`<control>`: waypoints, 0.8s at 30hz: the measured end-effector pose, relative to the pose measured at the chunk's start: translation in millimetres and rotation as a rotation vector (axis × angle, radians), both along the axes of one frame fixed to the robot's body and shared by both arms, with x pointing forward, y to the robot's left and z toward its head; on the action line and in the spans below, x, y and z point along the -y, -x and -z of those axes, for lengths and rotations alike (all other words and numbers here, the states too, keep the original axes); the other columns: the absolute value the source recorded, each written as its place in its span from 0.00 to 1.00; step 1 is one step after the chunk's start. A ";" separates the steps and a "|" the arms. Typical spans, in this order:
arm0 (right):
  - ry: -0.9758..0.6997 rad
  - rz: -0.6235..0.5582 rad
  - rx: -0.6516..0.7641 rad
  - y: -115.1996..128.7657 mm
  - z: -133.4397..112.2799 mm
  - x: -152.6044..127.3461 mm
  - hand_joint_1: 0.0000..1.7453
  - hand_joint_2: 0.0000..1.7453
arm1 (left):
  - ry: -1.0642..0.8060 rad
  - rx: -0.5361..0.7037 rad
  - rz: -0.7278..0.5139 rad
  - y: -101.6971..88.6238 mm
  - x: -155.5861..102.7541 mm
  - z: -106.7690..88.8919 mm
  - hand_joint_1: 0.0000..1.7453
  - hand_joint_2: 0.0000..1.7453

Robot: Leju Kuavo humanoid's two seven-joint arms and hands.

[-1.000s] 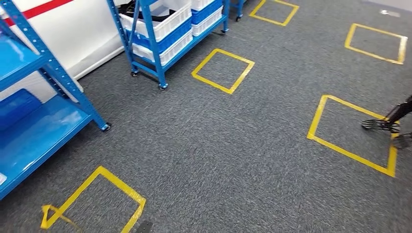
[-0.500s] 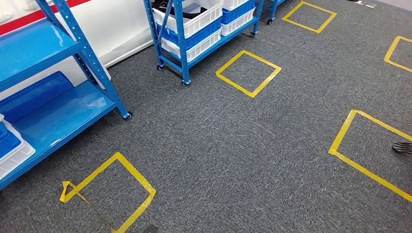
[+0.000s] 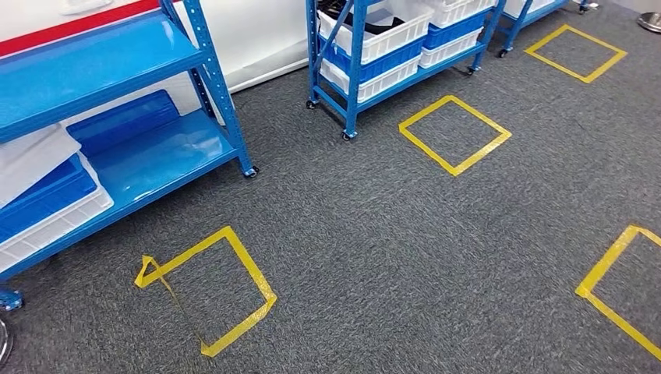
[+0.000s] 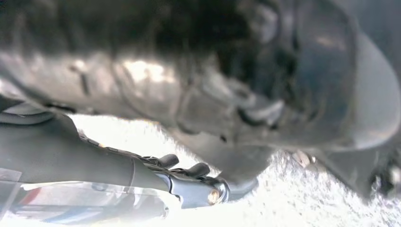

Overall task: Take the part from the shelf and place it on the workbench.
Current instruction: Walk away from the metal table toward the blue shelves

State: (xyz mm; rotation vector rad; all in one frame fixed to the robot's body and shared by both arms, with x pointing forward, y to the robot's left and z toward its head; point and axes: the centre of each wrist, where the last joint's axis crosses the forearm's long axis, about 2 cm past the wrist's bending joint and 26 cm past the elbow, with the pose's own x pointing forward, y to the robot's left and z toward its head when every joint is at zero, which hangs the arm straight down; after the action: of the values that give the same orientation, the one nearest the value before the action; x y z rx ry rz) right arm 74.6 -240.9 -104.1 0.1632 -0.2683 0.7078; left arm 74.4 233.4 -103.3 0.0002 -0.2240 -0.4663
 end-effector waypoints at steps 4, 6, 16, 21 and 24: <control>-0.004 0.004 0.004 -0.9 -0.2 -0.2 0.00 0.00 | -0.005 0.001 0.037 1.0 1.1 0.0 0.00 0.00; -0.005 0.005 0.004 -0.4 -0.1 -0.3 0.00 0.00 | -0.007 0.003 0.050 0.5 1.5 -0.1 0.00 0.00; 0.000 -0.007 0.007 -1.2 -0.2 -0.1 0.00 0.00 | -0.128 -0.050 0.339 -2.3 7.6 -1.4 0.00 0.00; 0.002 0.005 -0.001 -4.2 -0.8 -0.5 0.00 0.00 | -0.136 -0.059 0.387 -0.7 14.6 -2.0 0.00 0.00; 0.003 0.008 -0.011 -2.4 -0.5 -0.5 0.00 0.00 | -0.119 -0.043 0.408 -1.0 15.1 -2.1 0.00 0.00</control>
State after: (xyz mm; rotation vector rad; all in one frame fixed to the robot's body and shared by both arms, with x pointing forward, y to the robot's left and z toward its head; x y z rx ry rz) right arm 77.0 -240.3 -103.6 0.1633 -0.2576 0.6992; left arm 75.4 218.3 -101.2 0.0620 -0.1526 -0.8851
